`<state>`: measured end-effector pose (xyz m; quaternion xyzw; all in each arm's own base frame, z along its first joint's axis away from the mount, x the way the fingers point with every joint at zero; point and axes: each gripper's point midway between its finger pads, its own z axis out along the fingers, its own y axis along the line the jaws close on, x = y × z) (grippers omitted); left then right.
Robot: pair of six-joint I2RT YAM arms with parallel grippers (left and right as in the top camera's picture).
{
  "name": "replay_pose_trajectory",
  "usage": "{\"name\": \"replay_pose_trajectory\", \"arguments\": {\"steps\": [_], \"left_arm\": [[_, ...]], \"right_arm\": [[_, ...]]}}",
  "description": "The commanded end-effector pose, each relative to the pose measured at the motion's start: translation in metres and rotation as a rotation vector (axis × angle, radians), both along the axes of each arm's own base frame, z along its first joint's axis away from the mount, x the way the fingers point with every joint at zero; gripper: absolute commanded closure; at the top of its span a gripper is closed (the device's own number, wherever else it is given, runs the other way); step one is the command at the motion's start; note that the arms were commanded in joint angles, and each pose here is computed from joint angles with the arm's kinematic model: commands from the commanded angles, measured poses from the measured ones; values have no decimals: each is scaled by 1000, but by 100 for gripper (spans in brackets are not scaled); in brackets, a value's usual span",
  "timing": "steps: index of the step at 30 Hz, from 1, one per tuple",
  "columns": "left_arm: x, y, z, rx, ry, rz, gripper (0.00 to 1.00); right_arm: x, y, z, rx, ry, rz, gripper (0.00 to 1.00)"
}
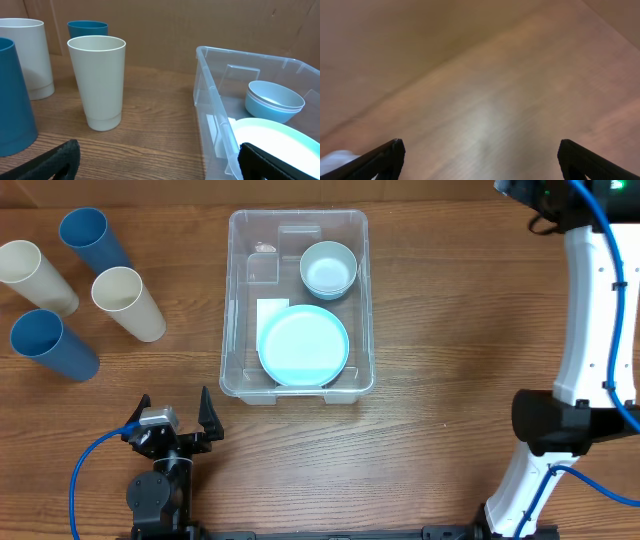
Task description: Pack container
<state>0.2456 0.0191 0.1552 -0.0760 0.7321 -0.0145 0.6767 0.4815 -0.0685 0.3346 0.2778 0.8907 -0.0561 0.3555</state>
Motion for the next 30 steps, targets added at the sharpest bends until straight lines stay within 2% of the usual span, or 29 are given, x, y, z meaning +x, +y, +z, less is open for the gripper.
{"name": "replay_pose_trajectory", "arguments": {"steps": [1, 7, 11, 13, 16, 20, 22, 24, 30], "left_arm": [[0, 2, 1, 20, -6, 8, 0], [0, -2, 2, 2, -13, -12, 0], [0, -2, 2, -160, -23, 1, 0], [1, -10, 4, -211, -33, -42, 0], [-2, -35, 36, -212, -115, -198, 0], [-21, -32, 113, -164, -171, -178, 0], [-26, -28, 151, -118, -136, -153, 0], [-17, -28, 177, -88, -43, -150, 0], [45, -29, 218, -152, 380, -167, 0]], "right_arm": [[-11, -45, -2, -7, 13, -101, 0], [-18, -71, -2, -7, 13, -157, 0], [-18, -71, -2, -7, 13, -156, 0], [-18, -71, -2, -7, 13, -157, 0], [-18, -71, -2, -7, 13, -156, 0], [-18, -71, -2, -7, 13, -157, 0], [-18, -71, -2, -7, 13, -156, 0], [-18, -71, -2, -7, 13, -157, 0], [-18, -71, -2, -7, 13, -157, 0]]}}
